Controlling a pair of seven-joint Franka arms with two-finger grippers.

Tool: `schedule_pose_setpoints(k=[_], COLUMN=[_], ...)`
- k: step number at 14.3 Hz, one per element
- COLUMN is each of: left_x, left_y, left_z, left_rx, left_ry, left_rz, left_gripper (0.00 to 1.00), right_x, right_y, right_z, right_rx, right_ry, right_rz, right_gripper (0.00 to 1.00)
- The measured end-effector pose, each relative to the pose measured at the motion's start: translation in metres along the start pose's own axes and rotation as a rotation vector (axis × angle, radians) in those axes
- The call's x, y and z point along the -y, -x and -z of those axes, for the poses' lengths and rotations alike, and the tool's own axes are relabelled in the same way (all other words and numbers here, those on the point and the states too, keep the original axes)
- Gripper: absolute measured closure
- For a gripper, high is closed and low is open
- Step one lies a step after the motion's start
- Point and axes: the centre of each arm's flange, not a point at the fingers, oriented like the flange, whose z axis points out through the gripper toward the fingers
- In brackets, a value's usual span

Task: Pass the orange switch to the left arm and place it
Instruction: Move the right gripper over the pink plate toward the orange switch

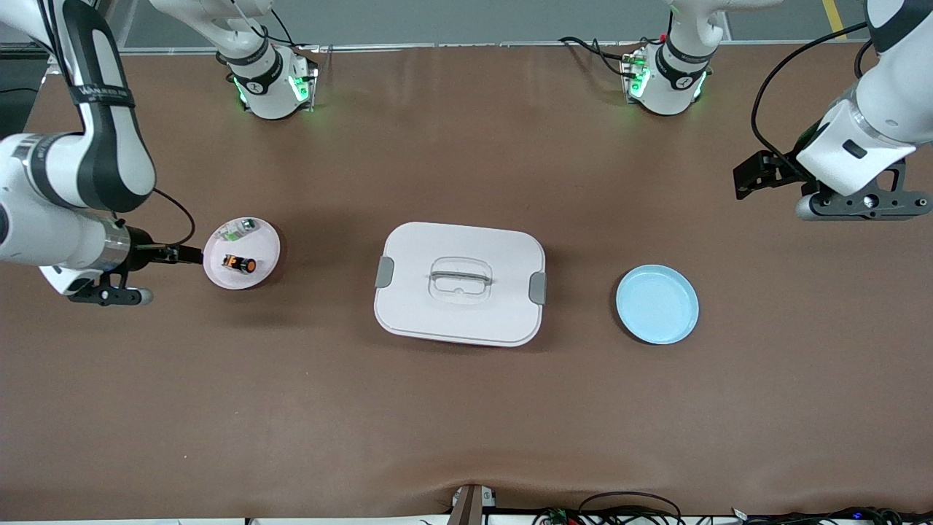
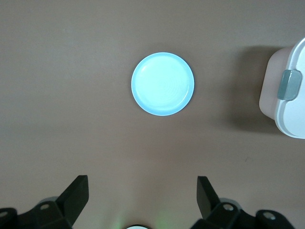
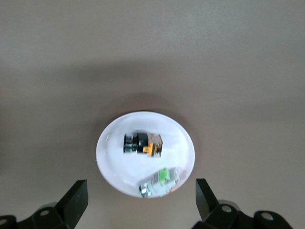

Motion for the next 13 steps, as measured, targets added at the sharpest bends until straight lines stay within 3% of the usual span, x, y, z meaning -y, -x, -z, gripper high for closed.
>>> schedule_pose_setpoints(k=[5,13], left_x=[0.000,0.002], left_y=[-0.003,-0.009], left_z=[-0.002,-0.011], left_rx=[-0.013,-0.002], left_ry=[0.003,0.003], left_rz=[0.000,0.005], left_gripper=[0.00,0.00], right_x=[0.001,0.000], right_y=[0.020,0.026], right_z=[-0.062,-0.087], right_rx=[-0.024,-0.058], right_ry=[-0.052,-0.054], right_rz=[-0.040,-0.053], right_gripper=[0.00,0.00])
